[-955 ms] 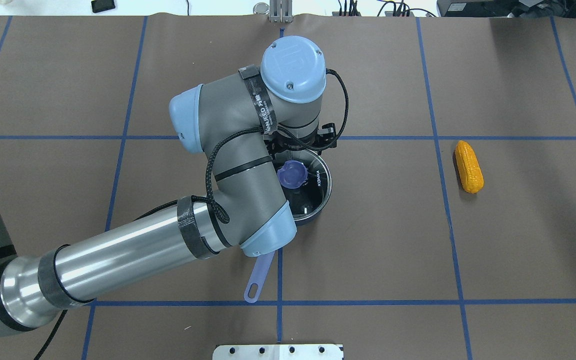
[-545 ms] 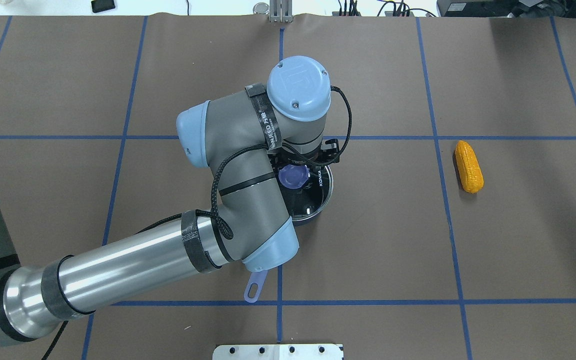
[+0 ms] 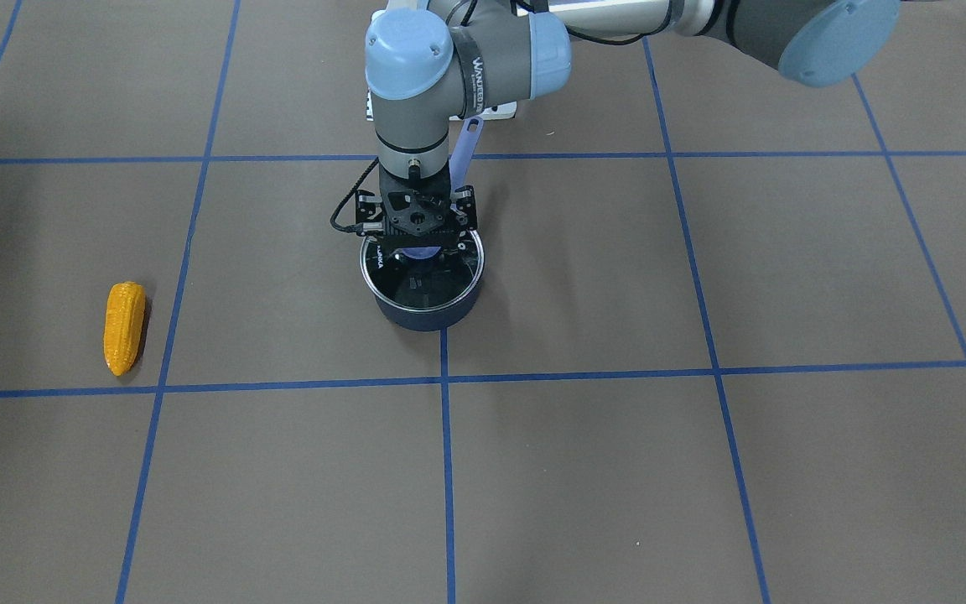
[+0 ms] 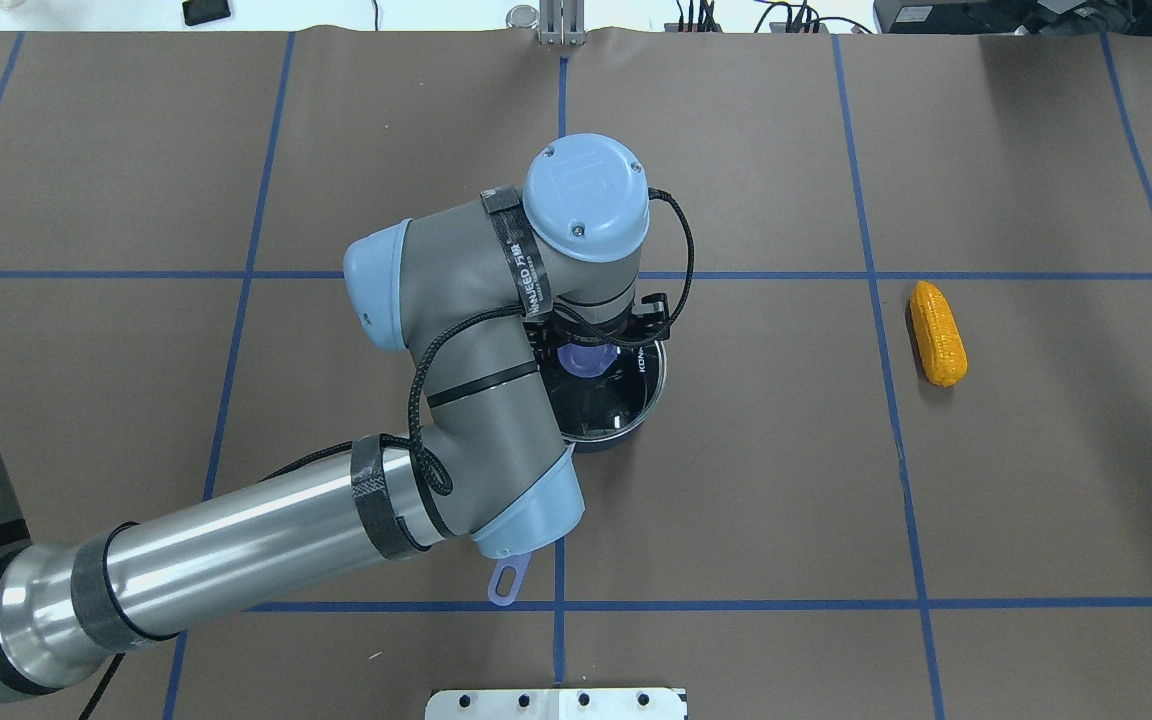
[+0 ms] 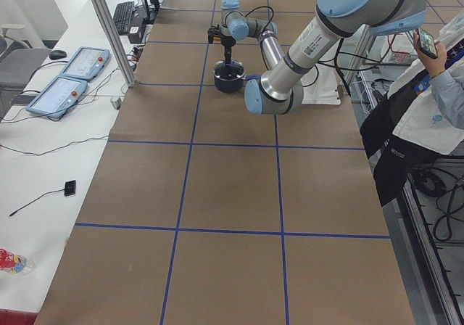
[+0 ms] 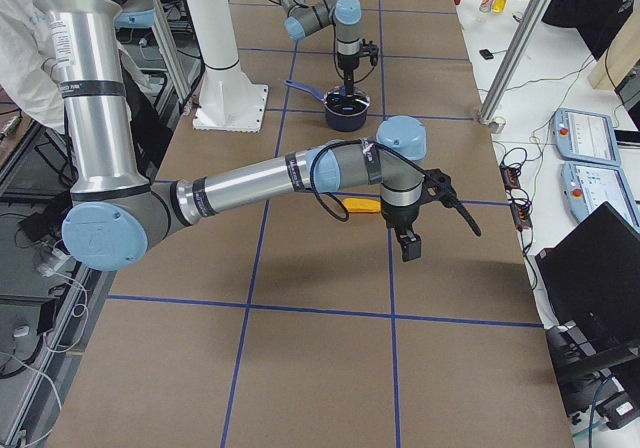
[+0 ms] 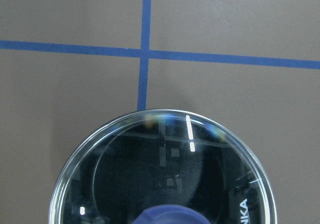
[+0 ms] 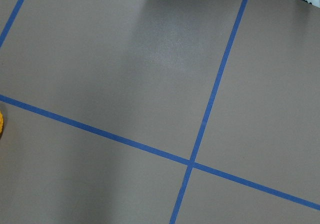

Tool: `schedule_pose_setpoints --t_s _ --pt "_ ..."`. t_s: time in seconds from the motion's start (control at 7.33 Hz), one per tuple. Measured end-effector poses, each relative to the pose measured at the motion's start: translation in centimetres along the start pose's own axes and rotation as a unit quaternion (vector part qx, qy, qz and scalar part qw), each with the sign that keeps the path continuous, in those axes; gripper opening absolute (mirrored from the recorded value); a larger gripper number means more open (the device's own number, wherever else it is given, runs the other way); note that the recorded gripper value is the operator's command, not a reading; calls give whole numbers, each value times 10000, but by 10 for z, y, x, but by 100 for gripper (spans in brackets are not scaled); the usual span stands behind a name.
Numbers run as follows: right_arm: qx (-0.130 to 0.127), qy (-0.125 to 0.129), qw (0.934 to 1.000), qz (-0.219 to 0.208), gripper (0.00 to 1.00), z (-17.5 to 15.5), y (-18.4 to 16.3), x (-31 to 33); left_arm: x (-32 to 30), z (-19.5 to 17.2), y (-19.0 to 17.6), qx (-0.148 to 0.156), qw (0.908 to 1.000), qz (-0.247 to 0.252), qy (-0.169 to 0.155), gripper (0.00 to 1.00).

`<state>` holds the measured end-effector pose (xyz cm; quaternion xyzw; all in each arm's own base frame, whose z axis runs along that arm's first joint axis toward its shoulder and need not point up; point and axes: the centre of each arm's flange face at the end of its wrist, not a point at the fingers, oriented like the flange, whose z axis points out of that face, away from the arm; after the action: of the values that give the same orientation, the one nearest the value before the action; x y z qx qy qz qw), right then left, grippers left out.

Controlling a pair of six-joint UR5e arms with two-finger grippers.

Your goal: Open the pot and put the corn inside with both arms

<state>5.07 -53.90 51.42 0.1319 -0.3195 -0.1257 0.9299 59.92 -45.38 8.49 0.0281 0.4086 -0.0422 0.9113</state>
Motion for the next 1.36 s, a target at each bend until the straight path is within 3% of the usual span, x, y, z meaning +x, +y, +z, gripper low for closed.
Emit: schedule_pose_setpoints --t_s 0.14,0.27,0.82,1.36 --pt "-1 -2 10000 1 100 0 0 0 -1 -1 1 6 10000 11 14 55" --pt "-1 -1 10000 1 100 0 0 0 -1 -3 1 12 10000 30 37 36" --pt "-2 3 10000 2 100 0 0 0 -1 -11 7 32 9998 111 135 26" --pt "-1 -3 10000 3 100 0 0 0 -22 -52 25 104 9988 248 419 21"
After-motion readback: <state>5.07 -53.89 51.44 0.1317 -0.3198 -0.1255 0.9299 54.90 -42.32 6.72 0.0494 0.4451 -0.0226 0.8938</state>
